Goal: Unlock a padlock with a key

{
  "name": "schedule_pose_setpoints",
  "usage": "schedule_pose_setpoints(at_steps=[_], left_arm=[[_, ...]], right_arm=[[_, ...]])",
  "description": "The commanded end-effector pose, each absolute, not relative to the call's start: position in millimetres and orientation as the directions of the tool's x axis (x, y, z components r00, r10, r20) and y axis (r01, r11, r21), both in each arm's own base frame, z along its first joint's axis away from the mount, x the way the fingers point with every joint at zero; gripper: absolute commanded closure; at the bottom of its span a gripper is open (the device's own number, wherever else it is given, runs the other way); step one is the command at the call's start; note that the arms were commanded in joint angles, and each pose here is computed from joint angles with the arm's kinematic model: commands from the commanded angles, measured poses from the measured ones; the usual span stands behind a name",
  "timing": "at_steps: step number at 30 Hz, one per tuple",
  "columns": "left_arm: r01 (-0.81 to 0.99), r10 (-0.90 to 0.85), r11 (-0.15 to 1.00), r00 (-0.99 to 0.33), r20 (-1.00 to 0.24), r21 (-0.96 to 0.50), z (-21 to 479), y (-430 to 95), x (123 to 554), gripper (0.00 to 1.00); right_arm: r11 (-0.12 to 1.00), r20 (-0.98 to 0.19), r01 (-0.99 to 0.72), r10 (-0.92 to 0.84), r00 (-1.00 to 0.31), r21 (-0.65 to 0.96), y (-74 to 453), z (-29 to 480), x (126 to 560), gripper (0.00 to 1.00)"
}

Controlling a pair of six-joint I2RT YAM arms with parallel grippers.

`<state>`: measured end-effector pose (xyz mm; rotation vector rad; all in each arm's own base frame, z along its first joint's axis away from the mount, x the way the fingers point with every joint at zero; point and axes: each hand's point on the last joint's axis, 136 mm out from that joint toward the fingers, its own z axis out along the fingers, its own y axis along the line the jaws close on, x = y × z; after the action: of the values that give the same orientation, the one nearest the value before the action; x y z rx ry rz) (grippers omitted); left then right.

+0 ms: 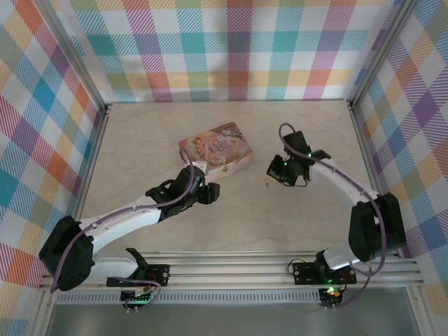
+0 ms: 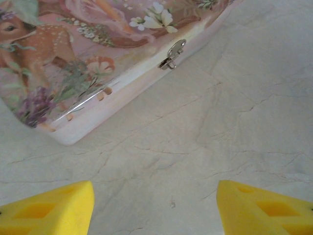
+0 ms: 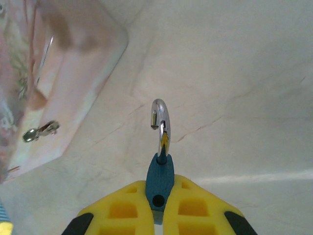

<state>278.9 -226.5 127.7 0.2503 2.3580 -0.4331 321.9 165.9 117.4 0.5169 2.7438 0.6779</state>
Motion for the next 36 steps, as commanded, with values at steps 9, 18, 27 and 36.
schedule_pose_setpoints(at_steps=[9,18,27,36], left_arm=[[0.370,0.120,0.905,-0.695,-0.709,-0.209,186.7,-243.2,324.1,0.36],[0.394,0.151,0.901,-0.680,-0.717,-0.184,199.4,-247.5,344.2,0.37],[0.379,0.158,0.909,-0.700,-0.696,-0.175,181.6,-244.5,344.9,0.38],[0.342,0.137,0.925,-0.710,-0.690,-0.169,176.8,-236.1,344.8,0.38]], right_arm=[[0.978,-0.247,0.097,0.141,-0.959,0.184,122.1,134.3,405.0,1.00],[0.988,-0.187,0.152,0.143,-0.972,-0.033,56.4,94.3,445.9,1.00],[0.963,-0.209,0.182,0.140,-0.968,-0.198,16.8,84.9,455.1,0.95],[0.959,-0.224,0.176,0.126,-0.966,-0.220,13.2,91.2,453.9,0.67]])
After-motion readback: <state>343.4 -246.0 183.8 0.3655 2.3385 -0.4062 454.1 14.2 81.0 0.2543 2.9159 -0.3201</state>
